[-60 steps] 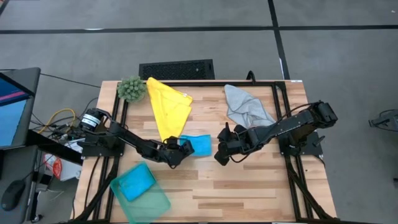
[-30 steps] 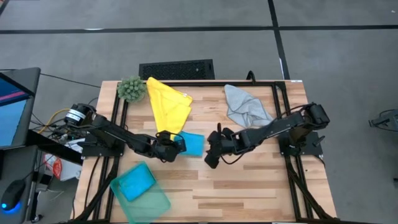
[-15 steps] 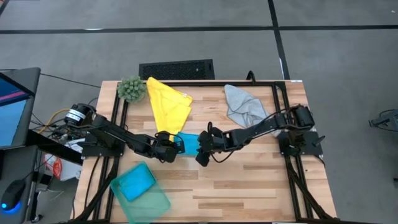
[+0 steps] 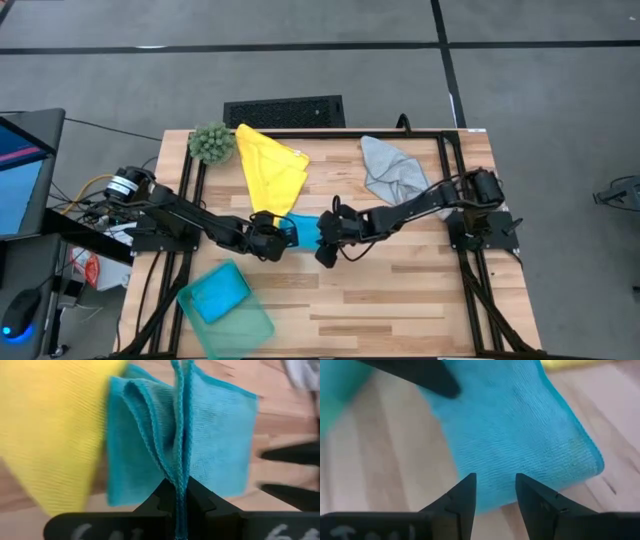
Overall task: Fold microfiber towels
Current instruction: Fold the blue towel
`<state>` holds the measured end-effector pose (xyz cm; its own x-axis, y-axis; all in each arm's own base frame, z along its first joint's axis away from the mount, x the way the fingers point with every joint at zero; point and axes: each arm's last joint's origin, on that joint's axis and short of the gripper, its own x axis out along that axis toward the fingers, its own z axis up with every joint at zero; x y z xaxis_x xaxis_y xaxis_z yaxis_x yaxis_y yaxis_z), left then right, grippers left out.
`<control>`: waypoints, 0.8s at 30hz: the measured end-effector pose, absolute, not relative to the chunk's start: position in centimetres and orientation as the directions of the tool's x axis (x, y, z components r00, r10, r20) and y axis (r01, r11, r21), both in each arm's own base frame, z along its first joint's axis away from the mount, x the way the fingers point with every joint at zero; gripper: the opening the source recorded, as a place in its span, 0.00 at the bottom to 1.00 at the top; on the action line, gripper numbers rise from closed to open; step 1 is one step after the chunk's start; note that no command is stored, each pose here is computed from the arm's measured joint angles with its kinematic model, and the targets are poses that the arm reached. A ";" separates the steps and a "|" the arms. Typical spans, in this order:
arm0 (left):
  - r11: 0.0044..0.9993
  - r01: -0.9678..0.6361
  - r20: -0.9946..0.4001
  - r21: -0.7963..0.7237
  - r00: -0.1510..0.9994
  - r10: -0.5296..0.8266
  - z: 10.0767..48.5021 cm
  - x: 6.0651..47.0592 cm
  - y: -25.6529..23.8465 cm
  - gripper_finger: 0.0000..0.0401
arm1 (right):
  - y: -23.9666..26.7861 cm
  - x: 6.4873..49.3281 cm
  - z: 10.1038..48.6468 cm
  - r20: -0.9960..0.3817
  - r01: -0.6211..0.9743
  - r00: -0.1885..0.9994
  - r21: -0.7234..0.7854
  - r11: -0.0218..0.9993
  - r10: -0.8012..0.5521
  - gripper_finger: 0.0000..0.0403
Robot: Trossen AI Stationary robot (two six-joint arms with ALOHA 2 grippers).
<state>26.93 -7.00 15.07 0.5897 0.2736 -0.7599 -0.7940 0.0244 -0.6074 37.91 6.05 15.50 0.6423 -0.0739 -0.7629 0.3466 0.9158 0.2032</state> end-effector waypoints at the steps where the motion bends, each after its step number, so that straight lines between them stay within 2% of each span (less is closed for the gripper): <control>1: 0.024 -0.788 -0.755 -0.615 0.598 0.269 15.1 27.0 -7.1 0.00 | 6.0 37.9 15.0 -0.773 0.350 0.630 0.194 0.916 -0.077 0.40; 7: 0.027 -0.777 -0.745 -0.629 0.612 0.266 15.2 27.2 -7.2 0.00 | 6.2 38.0 12.9 -0.822 0.346 0.567 0.194 0.918 -0.040 0.40; 12: 0.083 -0.772 -0.747 -0.630 0.631 0.207 15.3 27.4 -7.4 0.03 | 6.3 37.6 12.5 -0.847 0.362 0.529 0.179 0.915 -0.044 0.40; 18: 0.150 -0.786 -0.769 -0.599 0.617 0.164 15.4 27.1 -7.4 0.12 | 6.2 37.6 12.5 -0.850 0.365 0.525 0.181 0.913 -0.041 0.40; 24: 0.147 -0.817 -0.791 -0.557 0.576 0.207 15.2 26.8 -6.8 0.24 | 6.2 37.6 12.5 -0.850 0.366 0.526 0.182 0.913 -0.041 0.40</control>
<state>26.79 -6.84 15.21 0.5763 0.2072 -0.7905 -0.8173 0.1474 -0.5571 37.61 6.23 12.47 0.5259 -0.0413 -0.8495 0.3658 0.9127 0.1821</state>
